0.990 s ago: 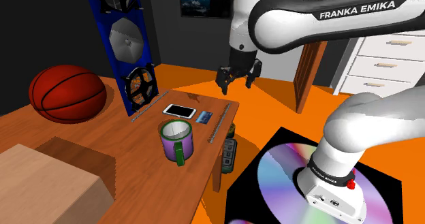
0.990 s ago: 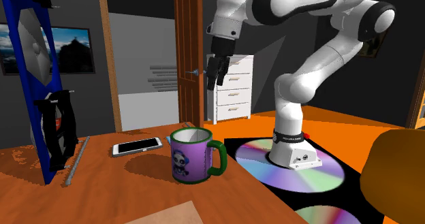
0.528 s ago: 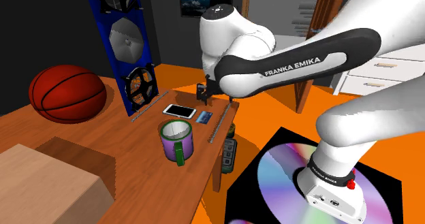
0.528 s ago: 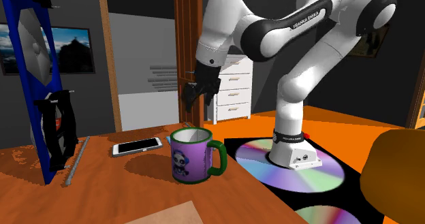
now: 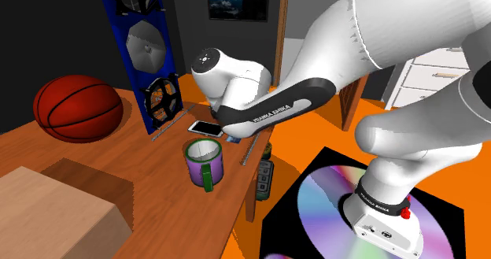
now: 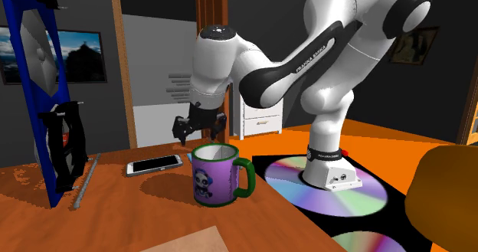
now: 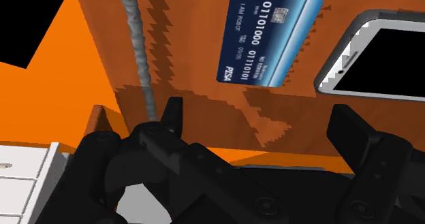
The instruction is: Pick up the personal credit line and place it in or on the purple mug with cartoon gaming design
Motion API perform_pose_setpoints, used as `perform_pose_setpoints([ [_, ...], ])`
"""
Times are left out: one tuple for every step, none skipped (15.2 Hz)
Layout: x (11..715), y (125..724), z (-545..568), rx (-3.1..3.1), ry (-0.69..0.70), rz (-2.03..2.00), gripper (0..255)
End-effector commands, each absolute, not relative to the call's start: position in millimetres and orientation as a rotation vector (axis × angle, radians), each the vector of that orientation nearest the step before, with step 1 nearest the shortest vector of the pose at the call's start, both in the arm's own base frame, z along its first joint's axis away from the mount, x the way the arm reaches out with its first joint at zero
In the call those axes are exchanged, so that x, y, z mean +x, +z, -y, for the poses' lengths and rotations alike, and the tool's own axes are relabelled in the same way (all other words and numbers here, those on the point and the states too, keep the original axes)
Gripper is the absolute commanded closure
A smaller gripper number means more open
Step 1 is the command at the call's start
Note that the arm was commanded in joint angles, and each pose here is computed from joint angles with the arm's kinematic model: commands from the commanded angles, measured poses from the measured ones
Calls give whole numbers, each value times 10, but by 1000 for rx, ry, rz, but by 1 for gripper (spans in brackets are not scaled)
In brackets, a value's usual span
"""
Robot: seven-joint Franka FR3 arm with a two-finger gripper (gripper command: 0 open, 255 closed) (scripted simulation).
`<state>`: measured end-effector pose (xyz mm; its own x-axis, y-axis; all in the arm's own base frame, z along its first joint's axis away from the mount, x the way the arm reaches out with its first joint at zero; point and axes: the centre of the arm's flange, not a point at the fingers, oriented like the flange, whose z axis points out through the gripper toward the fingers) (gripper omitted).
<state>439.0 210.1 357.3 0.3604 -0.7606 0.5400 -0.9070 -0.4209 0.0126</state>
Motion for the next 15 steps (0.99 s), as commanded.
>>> perform_pose_setpoints([
  [4467, 3462, -2078, 2281, 682, 1510, 0],
  [4478, 3418, -2051, 2281, 682, 1510, 0],
  [4490, 3374, -2024, 2281, 682, 1510, 0],
  [4501, 3330, -1998, 2281, 682, 1510, 0],
  [4512, 3285, -1971, 2281, 682, 1510, 0],
  [4523, 3241, -1944, 2281, 682, 1510, 0],
  [4541, 3172, -1901, 2281, 682, 1510, 0],
  [4541, 3172, -1901, 2281, 682, 1510, 0],
  [4541, 3172, -1901, 2281, 682, 1510, 0],
  [4541, 3172, -1901, 2281, 682, 1510, 0],
  [4541, 3172, -1901, 2281, 682, 1510, 0],
  [4541, 3172, -1901, 2281, 682, 1510, 0],
  [4541, 3172, -1901, 2281, 682, 1510, 0],
  [4541, 3172, -1901, 2281, 682, 1510, 0],
  [4541, 3173, -1902, 2281, 682, 1510, 0],
])
